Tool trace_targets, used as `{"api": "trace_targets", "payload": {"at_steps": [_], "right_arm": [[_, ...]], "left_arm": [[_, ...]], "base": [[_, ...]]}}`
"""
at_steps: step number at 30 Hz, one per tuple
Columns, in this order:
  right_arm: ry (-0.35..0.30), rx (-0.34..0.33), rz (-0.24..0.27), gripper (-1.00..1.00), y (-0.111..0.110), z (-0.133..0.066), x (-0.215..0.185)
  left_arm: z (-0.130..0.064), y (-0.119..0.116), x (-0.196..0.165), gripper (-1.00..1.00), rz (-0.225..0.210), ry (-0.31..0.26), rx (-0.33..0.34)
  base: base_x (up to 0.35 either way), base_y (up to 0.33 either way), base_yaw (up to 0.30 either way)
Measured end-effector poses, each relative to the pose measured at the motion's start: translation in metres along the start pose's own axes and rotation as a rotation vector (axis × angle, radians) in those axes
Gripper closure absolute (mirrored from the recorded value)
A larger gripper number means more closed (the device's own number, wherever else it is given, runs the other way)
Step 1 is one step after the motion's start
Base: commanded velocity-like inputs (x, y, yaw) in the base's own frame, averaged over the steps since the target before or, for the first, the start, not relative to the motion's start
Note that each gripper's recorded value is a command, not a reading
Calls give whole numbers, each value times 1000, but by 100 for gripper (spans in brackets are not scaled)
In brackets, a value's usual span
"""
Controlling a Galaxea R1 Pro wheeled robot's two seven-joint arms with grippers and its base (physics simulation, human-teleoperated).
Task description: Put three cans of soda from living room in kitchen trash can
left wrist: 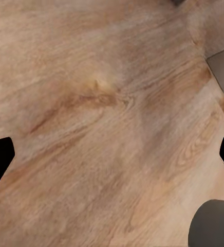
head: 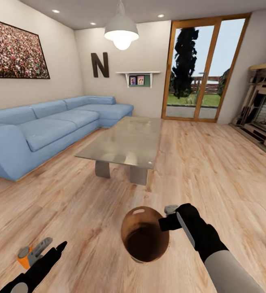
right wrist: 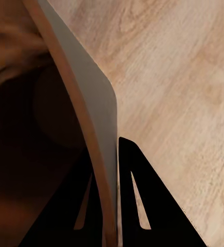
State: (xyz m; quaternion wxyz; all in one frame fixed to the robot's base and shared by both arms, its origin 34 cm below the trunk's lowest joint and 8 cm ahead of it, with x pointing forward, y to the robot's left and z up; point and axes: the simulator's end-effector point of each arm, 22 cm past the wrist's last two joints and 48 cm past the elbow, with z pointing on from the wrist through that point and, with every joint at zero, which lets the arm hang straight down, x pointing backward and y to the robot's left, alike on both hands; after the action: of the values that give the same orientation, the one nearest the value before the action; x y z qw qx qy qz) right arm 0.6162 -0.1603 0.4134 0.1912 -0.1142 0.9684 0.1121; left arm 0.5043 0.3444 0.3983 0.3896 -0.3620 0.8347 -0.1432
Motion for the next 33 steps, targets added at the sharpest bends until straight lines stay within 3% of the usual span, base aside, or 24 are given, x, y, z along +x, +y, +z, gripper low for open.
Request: {"api": "trace_targets", "payload": {"at_steps": [7, 16, 18, 20, 21, 24, 25, 29, 33], "right_arm": [[1, -1, -8, 100, 1, 0, 0], [-5, -7, -8, 100, 4, -2, -2], [-7, -12, -6, 100, 5, -3, -1], [-9, -15, -6, 100, 6, -3, -1], [-9, -15, -6, 100, 6, -4, -1], [-10, -11, -9, 100, 5, -4, -1], [-11, -10, -10, 100, 5, -4, -1], [-14, -25, -5, 100, 9, -5, -2], [-14, -15, -11, 100, 8, -5, -2]], "left_arm": [[-14, 8, -17, -100, -18, -52, -8], [-17, 13, -20, -100, -10, -59, -24], [-17, 22, -20, -100, -7, -53, -66], [-18, 44, -21, -100, 0, -39, -182], [-19, 48, -21, -100, 3, -35, -206], [-24, 68, -26, -100, 55, -31, -326], [-24, 68, -26, -100, 64, -33, -336], [-10, 45, -15, -100, 145, -3, -326], [-1, 35, -7, -100, 174, 19, -317]], "base": [[289, 234, 156], [289, 225, 284], [289, 199, 288], [289, 193, 289], [289, 192, 289], [294, 183, 290], [306, 161, 290], [327, 85, 225], [344, 6, 45]]}}
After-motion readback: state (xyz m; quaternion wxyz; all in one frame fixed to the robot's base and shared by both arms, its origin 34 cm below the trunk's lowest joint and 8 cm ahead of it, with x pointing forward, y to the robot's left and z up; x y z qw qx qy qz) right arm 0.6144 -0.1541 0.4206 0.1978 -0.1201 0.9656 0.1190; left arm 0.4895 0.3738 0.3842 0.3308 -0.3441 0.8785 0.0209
